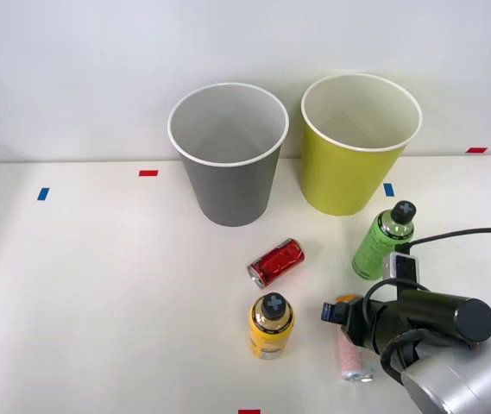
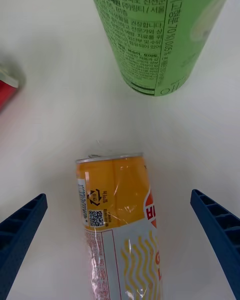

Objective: Put cans in the gray bin, plastic bottles in the light green bin

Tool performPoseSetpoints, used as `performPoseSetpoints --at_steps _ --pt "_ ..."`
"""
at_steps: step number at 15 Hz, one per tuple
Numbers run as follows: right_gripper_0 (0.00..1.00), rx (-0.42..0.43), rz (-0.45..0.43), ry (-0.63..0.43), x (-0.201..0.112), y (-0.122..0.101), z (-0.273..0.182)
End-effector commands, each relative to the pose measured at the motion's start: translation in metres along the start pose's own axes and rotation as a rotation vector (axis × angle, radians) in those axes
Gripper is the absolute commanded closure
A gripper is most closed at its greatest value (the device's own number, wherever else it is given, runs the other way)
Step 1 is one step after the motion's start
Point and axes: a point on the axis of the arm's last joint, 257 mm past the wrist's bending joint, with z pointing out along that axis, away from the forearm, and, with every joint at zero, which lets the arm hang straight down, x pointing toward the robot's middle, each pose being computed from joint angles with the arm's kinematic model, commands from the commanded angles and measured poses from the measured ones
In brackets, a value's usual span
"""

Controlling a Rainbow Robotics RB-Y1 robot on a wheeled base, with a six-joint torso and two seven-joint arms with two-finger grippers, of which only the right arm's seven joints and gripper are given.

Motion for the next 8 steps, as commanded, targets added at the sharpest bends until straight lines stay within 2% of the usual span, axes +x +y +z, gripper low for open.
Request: performPoseSetpoints --at_steps 1,8 --pt "0.0 0.011 -0.013 -0.005 -0.002 -0.006 0.002" --pt "0.0 0.016 -0.015 0.021 0.009 -0.008 0.005"
